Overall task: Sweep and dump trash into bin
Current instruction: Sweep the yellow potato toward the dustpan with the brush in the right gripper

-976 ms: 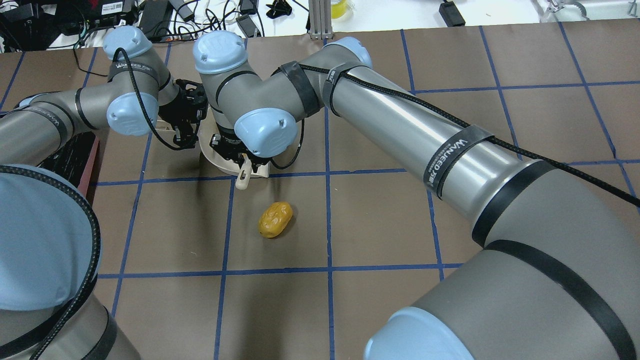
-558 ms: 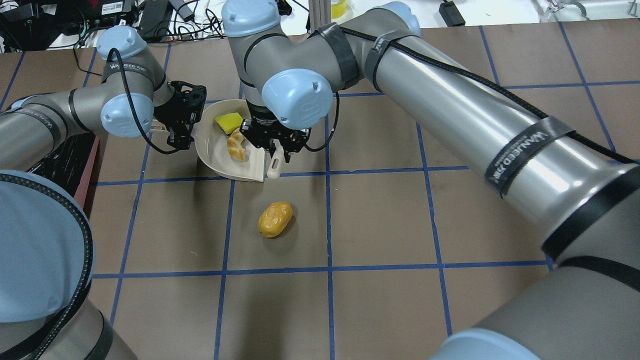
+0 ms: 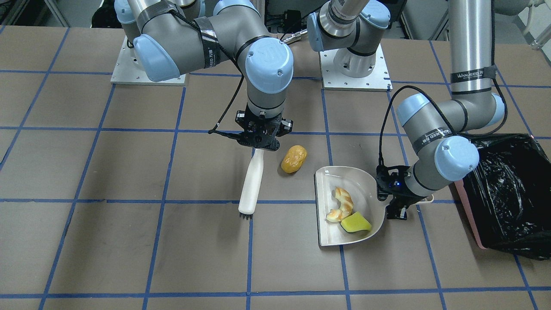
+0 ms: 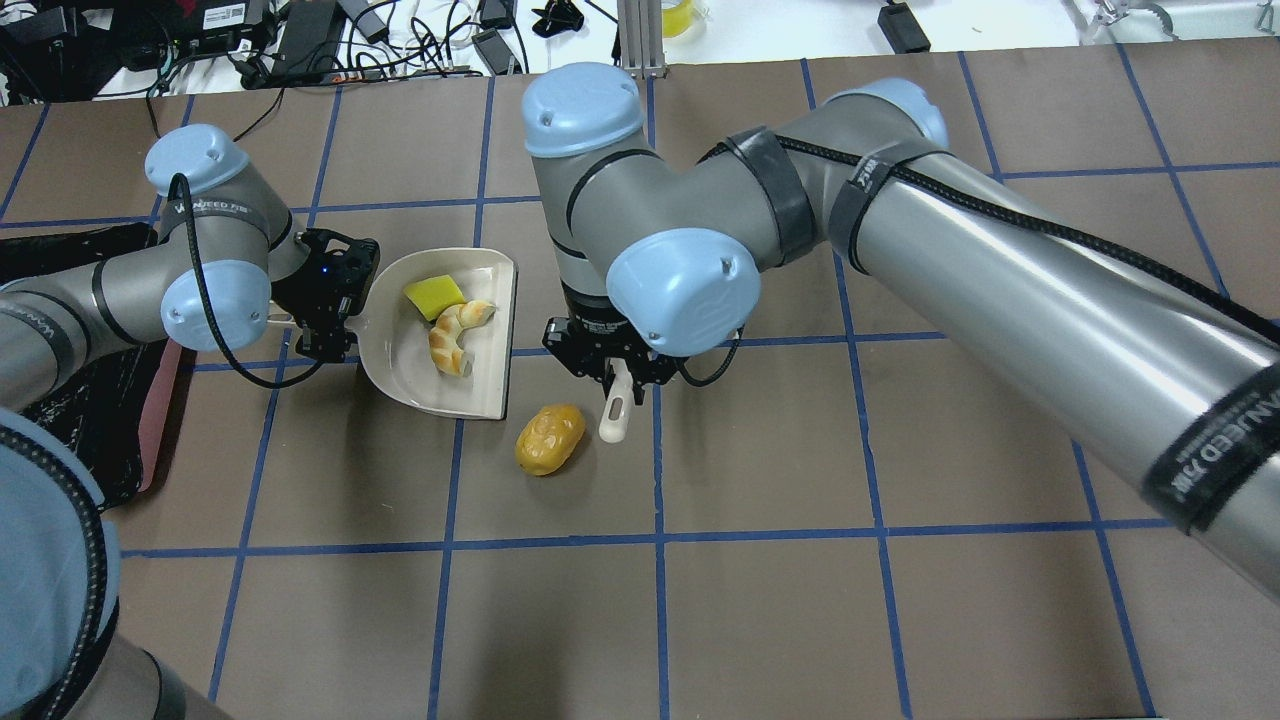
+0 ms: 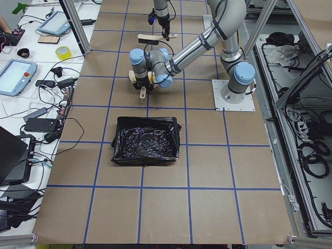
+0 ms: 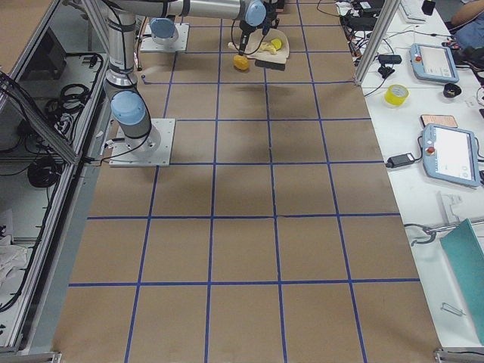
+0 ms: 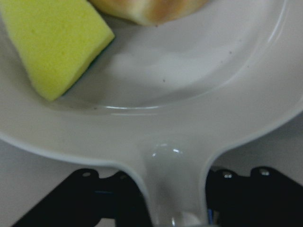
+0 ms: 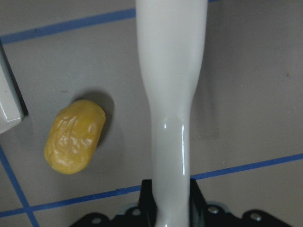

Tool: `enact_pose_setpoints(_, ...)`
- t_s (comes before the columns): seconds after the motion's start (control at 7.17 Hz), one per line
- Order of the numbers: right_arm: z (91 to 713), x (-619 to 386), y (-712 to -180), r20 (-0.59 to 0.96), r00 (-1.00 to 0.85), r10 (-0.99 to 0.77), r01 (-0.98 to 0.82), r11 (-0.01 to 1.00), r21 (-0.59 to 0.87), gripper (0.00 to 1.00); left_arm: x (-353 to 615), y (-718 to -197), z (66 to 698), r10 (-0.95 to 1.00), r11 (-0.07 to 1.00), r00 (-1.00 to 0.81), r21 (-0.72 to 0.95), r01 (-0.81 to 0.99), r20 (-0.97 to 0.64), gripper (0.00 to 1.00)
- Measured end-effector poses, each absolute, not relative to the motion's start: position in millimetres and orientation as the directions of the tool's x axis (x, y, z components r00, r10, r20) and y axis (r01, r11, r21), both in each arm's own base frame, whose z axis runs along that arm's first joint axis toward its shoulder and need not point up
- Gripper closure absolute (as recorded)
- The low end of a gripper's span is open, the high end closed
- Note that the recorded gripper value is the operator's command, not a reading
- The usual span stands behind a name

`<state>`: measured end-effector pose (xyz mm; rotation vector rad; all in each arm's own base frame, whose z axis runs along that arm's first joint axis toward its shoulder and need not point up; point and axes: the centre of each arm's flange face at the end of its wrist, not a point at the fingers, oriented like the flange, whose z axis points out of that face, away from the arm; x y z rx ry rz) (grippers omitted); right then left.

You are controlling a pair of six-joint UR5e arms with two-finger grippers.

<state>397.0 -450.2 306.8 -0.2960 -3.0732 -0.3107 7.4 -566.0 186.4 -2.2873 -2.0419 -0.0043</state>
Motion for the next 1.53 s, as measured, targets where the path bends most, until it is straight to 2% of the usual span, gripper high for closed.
enact_pose_setpoints(0.56, 254.2, 427.9, -379.3, 0.057, -0.961, 0.272, 0.277, 0.945, 0.172, 1.0, 0.1, -505.2, 201.8, 0.994, -0.086, 0.087, -0.029, 0.996, 0.063, 1.0)
enact_pose_setpoints(0.98, 241.1, 460.5, -346.3, 0.065, -0.953, 0.295, 0.302, 0.938, 0.17, 1.0, -0.4, -498.4, 208.7, 0.995, -0.082, 0.083, -0.015, 0.997, 0.058, 1.0)
enact_pose_setpoints(1.53, 224.3, 506.7, -341.7, -0.014, -0.941, 0.337, 0.332, 0.932, 0.149, 1.0, -0.9, -498.8, 210.2, 0.996, -0.067, 0.068, -0.013, 0.998, 0.057, 1.0)
